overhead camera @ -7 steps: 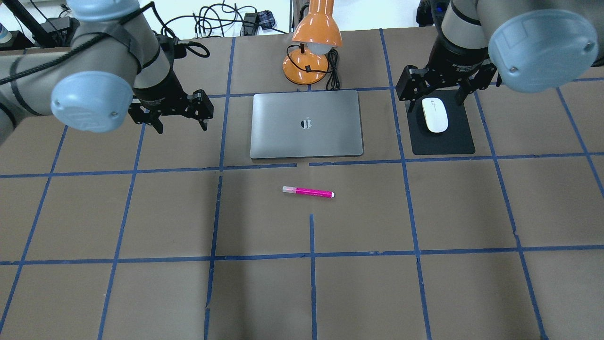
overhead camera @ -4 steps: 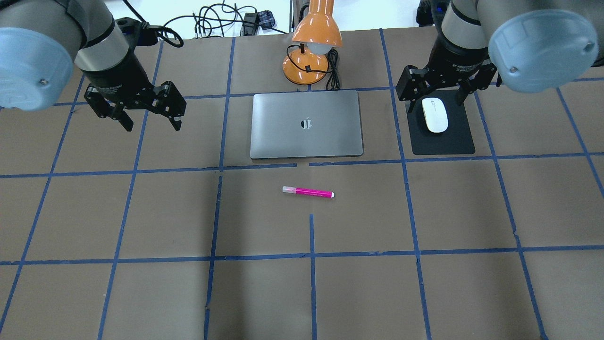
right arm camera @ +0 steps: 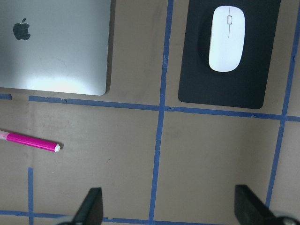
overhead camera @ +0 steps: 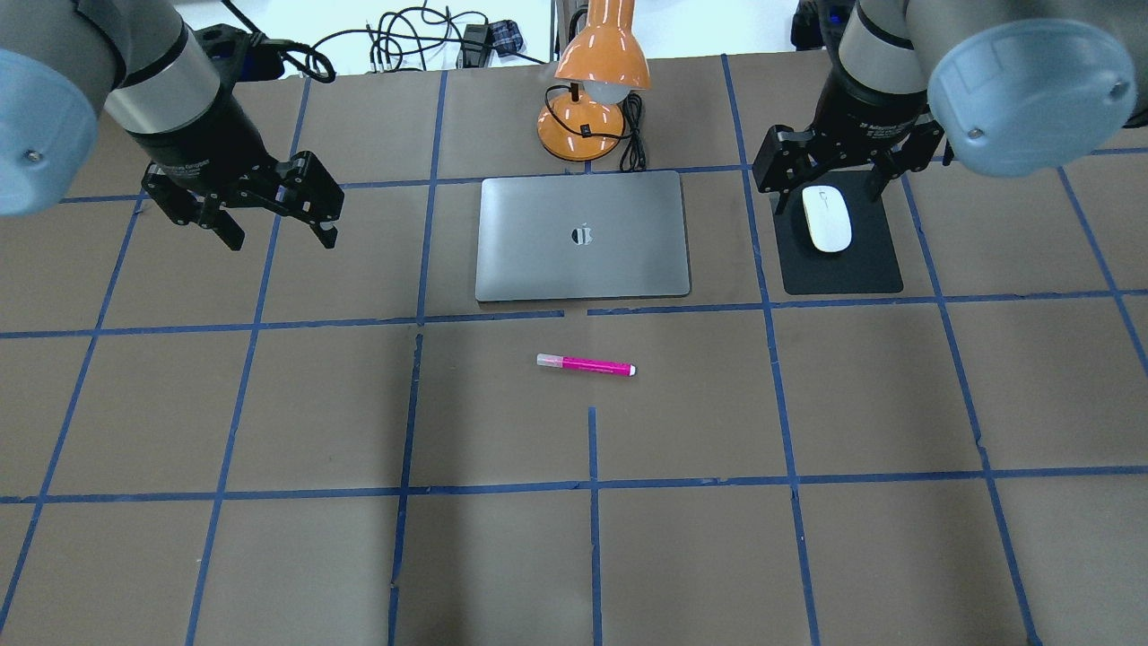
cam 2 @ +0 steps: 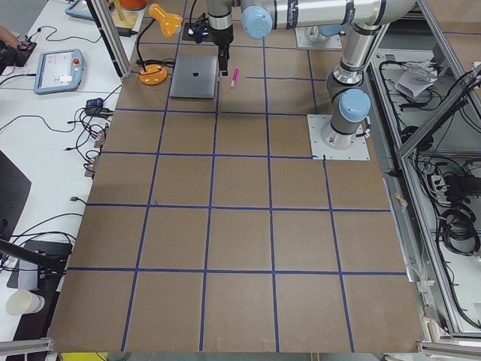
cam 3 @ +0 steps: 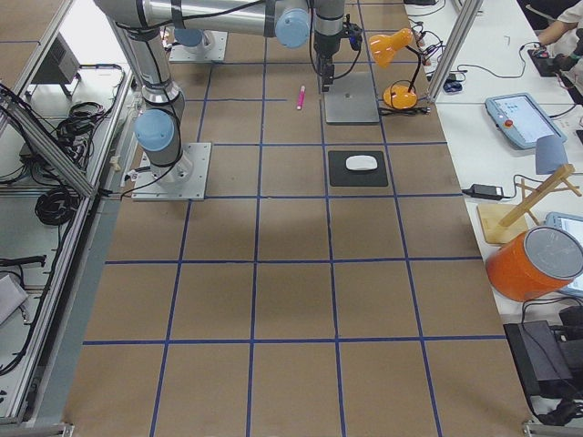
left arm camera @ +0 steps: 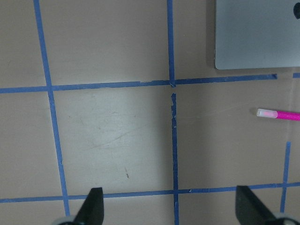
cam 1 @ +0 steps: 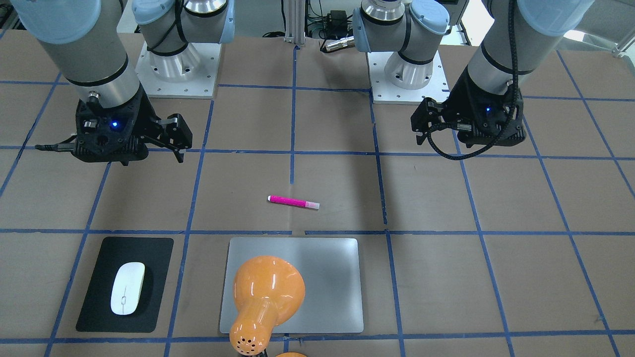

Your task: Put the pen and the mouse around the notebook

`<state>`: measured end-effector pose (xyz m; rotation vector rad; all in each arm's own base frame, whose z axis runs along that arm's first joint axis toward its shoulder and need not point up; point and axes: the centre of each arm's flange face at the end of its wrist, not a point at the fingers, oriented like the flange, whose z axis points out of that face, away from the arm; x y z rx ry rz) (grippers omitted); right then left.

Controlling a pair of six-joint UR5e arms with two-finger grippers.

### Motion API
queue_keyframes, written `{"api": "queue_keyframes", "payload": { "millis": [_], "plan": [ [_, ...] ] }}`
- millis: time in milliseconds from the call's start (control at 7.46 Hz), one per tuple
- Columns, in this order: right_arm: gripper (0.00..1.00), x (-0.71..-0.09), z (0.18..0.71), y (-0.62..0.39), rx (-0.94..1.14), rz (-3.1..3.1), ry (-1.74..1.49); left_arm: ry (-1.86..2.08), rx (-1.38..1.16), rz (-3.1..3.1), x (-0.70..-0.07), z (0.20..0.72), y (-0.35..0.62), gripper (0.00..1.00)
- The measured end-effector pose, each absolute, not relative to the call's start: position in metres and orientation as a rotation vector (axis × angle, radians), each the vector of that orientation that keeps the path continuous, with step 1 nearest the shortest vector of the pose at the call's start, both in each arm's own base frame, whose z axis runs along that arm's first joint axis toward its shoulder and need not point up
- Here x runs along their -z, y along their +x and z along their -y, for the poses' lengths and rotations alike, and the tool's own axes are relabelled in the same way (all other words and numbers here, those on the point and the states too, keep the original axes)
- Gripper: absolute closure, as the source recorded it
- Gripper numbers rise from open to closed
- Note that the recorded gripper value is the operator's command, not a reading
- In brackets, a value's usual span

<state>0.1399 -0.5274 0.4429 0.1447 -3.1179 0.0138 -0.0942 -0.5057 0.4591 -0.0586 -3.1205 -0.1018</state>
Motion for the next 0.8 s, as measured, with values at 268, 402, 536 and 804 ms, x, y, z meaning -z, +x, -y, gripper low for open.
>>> {"api": "queue_keyframes", "payload": {
  "millis": [268, 402, 536, 804],
  "plan": [
    [0.0, -0.4425, 0.5273, 0.1398, -0.012, 3.118, 0.144, -0.061, 0.112, 3.12, -0.4552, 0.5047, -0.0947, 0.0],
    [0.0, -0.4424, 0.5273, 0.1397, -0.012, 3.118, 0.144, -0.061, 0.111, 3.12, -0.4539, 0.5055, -0.0947, 0.0],
    [0.0, -0.4424, 0.5273, 0.1397, -0.012, 3.118, 0.144, -0.059, 0.108, 3.119, -0.4535, 0.5061, -0.0941, 0.0],
    [0.0, -0.4424, 0.5273, 0.1397, -0.012, 3.118, 0.144, -0.057, 0.105, 3.122, -0.4537, 0.5065, -0.0932, 0.0]
  ]
}}
